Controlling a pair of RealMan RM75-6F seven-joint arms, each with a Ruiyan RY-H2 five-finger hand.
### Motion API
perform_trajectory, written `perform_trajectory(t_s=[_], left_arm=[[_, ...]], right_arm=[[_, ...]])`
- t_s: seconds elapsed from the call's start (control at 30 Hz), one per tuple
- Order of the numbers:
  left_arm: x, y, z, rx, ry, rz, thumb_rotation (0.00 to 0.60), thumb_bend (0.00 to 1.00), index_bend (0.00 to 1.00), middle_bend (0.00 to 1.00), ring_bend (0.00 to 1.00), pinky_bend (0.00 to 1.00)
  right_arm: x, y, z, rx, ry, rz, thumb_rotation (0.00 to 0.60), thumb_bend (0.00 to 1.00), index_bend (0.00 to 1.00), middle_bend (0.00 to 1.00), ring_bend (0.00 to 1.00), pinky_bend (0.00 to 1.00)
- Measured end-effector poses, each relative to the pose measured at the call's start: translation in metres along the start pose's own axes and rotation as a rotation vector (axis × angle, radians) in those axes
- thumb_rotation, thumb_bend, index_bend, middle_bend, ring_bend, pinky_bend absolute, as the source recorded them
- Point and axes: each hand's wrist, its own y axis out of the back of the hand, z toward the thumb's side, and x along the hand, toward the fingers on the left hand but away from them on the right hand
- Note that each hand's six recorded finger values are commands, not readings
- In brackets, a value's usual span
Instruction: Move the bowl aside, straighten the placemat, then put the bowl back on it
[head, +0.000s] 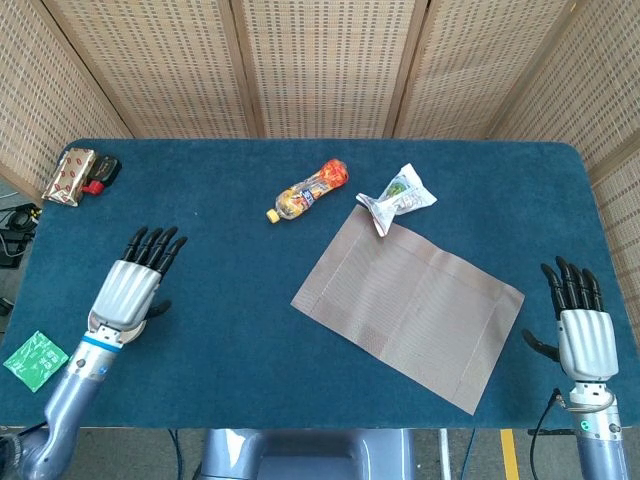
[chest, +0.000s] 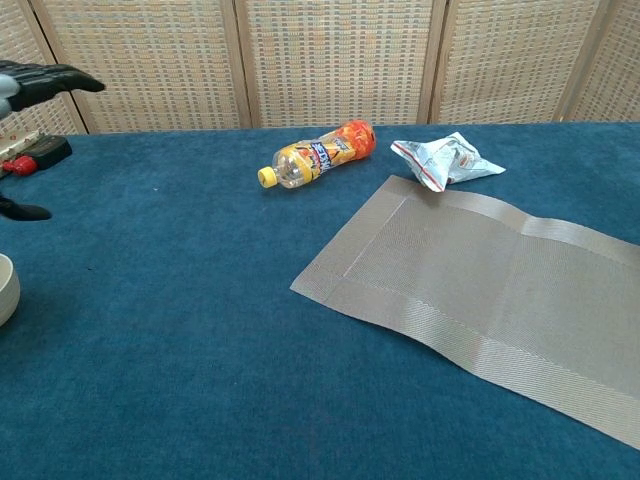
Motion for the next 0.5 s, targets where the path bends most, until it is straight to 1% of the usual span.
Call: perform_trajectory(t_s=[0.27, 0.5], left_arm=[[0.061, -0.015, 0.058, 0.032, -0.097, -0.051, 0.600, 0.04, 0.00, 0.00, 0.00, 0.00], [0.098, -0.034, 0.101, 0.054, -0.151, -0.117, 0.600, 0.04, 0.00, 0.00, 0.00, 0.00]], right_arm=[[-0.005, 0.004, -0.005, -0.044, -0.001, 0.004, 0.600, 0.27, 0.09, 0.00, 0.00, 0.00], [-0.011, 0.008, -0.011, -0.073, -0.011, 0.004, 0.600, 0.27, 0.09, 0.00, 0.00, 0.00]])
